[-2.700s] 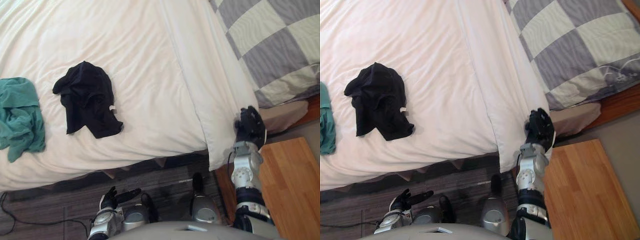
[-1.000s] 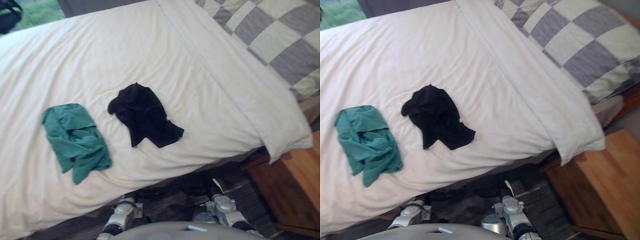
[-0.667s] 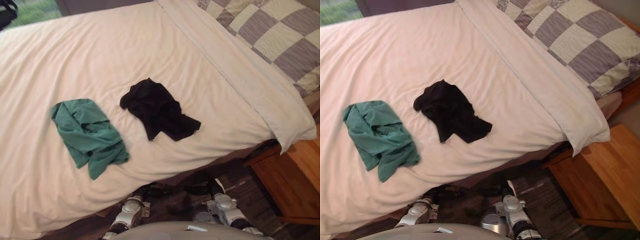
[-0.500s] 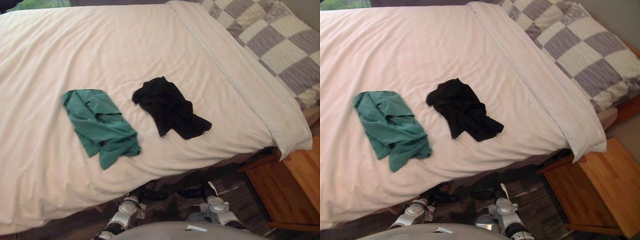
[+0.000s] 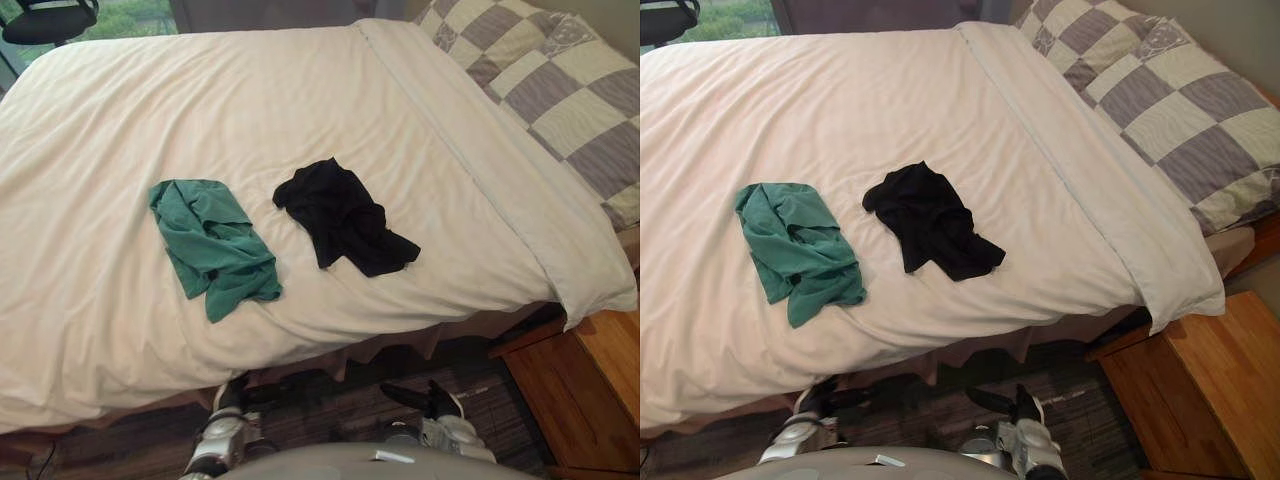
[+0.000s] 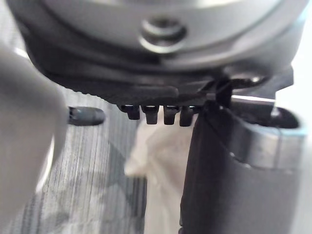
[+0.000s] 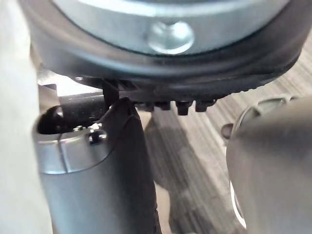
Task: Tidy up the quilt and then pick up the clothes from the bed and put them into the laundry hamper
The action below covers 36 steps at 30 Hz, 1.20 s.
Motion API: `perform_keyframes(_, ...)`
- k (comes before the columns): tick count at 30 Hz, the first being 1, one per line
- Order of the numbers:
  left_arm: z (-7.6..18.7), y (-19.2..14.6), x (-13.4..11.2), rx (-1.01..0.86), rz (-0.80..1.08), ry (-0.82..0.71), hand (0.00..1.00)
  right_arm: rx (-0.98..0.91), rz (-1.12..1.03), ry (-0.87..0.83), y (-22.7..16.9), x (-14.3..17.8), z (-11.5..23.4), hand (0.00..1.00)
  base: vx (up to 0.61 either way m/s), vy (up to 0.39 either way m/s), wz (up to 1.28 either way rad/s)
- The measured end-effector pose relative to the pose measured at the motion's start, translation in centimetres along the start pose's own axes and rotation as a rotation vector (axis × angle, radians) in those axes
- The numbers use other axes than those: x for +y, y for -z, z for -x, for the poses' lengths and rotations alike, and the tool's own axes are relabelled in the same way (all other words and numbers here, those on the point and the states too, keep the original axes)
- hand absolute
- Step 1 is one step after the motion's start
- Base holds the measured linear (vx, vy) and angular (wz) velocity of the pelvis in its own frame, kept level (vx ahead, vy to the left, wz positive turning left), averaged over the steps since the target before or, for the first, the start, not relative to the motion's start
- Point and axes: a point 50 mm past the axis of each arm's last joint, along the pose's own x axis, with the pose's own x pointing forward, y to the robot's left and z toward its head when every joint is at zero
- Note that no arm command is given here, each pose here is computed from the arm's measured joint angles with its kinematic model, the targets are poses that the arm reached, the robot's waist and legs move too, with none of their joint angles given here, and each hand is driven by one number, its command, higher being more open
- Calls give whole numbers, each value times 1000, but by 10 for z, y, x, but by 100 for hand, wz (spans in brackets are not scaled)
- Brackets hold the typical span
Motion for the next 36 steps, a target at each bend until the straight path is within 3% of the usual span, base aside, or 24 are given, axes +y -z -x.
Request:
perform_keyframes(1, 0, 5, 14, 22, 78, -49, 100, 31, -56, 29, 9, -8, 1, 100, 112, 80, -7)
perform_keyframes(4, 15, 40, 106, 118, 517, -367, 100, 221, -469, 229, 66, -53, 15, 100, 94, 55, -7)
perform_keyframes(7, 38, 61, 164, 109, 795, -580, 100, 262, -748, 395, 92, -84, 30, 100, 35, 14, -2)
perform_keyframes(11, 54, 64, 199, 31, 1028, -713, 100, 164, -907, 556, 80, -132, 37, 100, 0, 0, 0)
perform_keyframes(14, 58, 38, 221, -92, 1081, -753, 100, -41, -935, 637, 40, -167, 41, 100, -18, 6, 4)
perform_keyframes(17, 72, -24, 252, -352, 967, -797, 100, -350, -846, 683, -27, -193, 55, 100, -15, 4, 3)
perform_keyframes(20, 122, -115, 284, -774, 752, -917, 100, -672, -670, 686, -101, -192, 77, 100, -14, 2, 3)
perform_keyframes(21, 133, -132, 286, -862, 731, -928, 100, -714, -642, 686, -111, -190, 81, 100, -3, 3, 6)
perform_keyframes(23, 180, -184, 286, -1185, 691, -957, 100, -838, -527, 666, -144, -180, 92, 100, 20, 2, 5)
perform_keyframes(24, 189, -194, 283, -1251, 685, -957, 100, -865, -495, 662, -153, -176, 94, 100, 40, 1, 8)
perform_keyframes(26, 211, -223, 263, -1453, 656, -891, 100, -987, -415, 627, -180, -163, 110, 100, 39, -1, 13)
perform_keyframes(31, 228, -248, 224, -1634, 542, -728, 100, -1216, -262, 522, -227, -129, 139, 100, 5, 2, 0)
perform_keyframes(36, 209, -256, 156, -1645, 381, -414, 100, -1367, 73, 418, -252, -80, 161, 100, -4, 3, -4)
